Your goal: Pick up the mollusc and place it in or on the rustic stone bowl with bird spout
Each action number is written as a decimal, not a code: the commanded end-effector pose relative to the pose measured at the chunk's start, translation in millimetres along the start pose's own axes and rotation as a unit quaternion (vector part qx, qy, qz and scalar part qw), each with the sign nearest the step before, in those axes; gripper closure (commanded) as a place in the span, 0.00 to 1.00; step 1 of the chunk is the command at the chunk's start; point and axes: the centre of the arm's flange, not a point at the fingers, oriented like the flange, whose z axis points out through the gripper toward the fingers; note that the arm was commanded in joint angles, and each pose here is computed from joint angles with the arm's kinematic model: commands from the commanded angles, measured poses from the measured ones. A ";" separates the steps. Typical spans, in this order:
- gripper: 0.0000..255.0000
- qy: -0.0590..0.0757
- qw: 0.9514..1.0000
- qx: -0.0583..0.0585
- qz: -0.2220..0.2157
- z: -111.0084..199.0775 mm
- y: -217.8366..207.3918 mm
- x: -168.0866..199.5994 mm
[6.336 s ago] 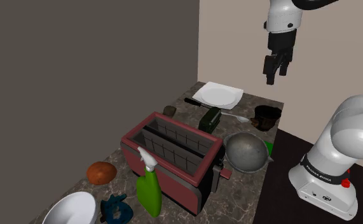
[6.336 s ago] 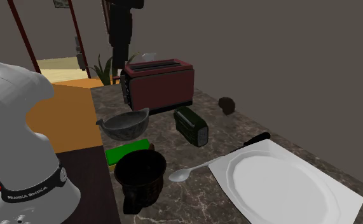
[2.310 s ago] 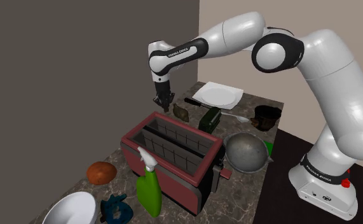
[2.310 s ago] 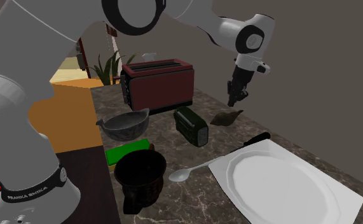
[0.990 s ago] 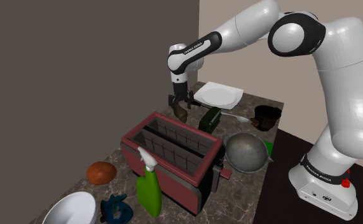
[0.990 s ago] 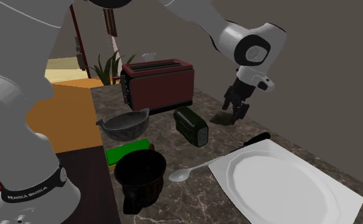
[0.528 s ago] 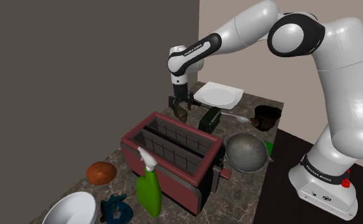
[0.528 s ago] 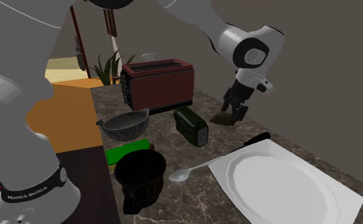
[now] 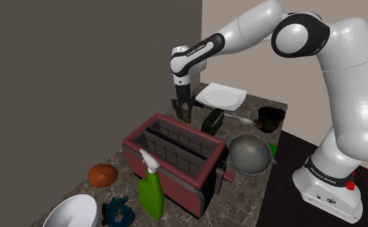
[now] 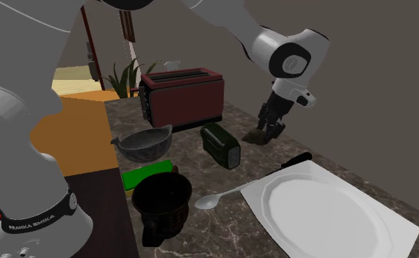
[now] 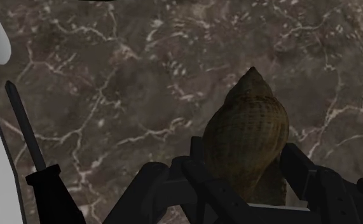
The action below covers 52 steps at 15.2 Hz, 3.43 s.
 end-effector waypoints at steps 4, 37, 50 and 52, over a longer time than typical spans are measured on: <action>1.00 -0.001 1.000 0.000 0.000 2.0 -0.5 -0.1; 1.00 -0.001 1.000 0.000 0.000 -160.4 -23.4 -47.2; 1.00 -0.001 1.000 0.000 0.000 -119.1 -2.6 -212.3; 1.00 -0.001 1.000 0.000 0.000 -112.8 0.6 -237.8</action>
